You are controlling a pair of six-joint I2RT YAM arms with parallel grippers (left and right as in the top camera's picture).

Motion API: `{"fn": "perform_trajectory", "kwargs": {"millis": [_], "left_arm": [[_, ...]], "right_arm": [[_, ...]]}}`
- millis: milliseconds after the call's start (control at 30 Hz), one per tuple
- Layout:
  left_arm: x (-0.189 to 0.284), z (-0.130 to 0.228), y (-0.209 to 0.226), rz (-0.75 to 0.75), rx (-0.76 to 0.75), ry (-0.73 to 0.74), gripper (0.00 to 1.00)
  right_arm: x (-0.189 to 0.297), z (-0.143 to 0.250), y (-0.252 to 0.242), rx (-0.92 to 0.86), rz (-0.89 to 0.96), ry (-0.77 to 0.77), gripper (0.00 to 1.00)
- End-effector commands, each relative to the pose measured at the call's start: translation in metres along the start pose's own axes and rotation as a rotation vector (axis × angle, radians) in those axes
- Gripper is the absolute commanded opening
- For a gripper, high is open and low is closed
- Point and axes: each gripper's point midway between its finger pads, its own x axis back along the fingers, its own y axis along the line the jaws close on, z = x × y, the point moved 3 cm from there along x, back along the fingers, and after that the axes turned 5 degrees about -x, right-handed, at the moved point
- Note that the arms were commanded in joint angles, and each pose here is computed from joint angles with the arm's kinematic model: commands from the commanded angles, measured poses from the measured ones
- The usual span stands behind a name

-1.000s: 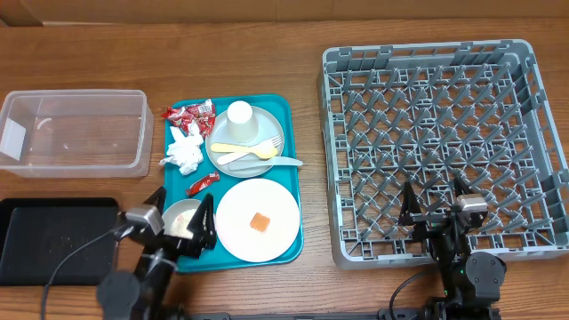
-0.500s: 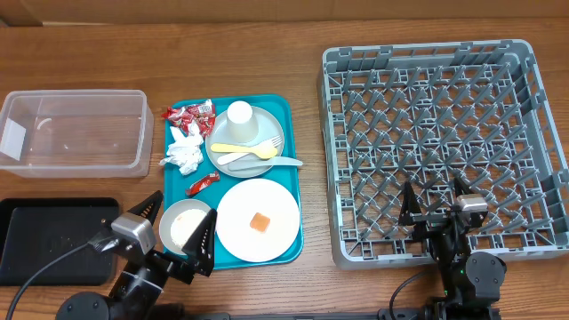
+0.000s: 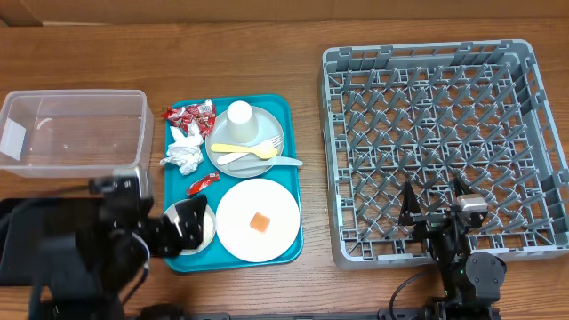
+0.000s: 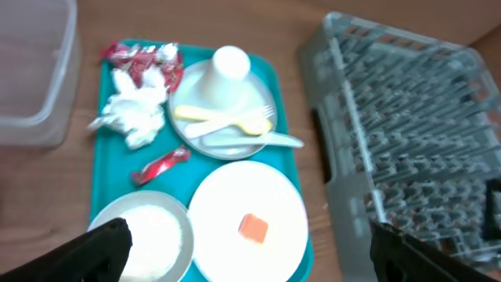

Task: Sort waste into correct bins and load items into the dishwasher rack
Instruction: 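Grasp the small white bowl with the left gripper and lift it left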

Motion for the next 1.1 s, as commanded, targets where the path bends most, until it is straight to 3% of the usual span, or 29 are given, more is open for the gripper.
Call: {"fn": "perform_trajectory", "kwargs": {"millis": [0,167,333,433,700,1067], "left_arm": [[-0.001,-0.016,-0.003,0.012,0.002,0.005,1.00],[-0.012,-0.008,-0.010,0.092,0.029,0.095,1.00],[-0.023,0.027,0.036,-0.264,0.293,0.299,1.00],[-0.033,0.035,0.035,-0.311,0.340,0.370,1.00],[-0.081,0.043,0.008,-0.325,0.255,0.505,1.00],[-0.134,0.104,0.018,-0.469,0.250,0.859,1.00]], "right_arm": [[0.000,0.000,-0.001,0.004,-0.001,-0.008,1.00],[0.000,0.000,-0.001,0.005,-0.001,-0.008,1.00],[0.000,0.000,-0.001,0.005,-0.001,-0.008,1.00],[0.000,0.000,-0.001,0.005,-0.001,-0.008,1.00],[0.000,0.000,-0.001,0.005,-0.001,-0.008,1.00],[0.000,0.000,-0.001,0.005,-0.001,-0.008,1.00]]}}
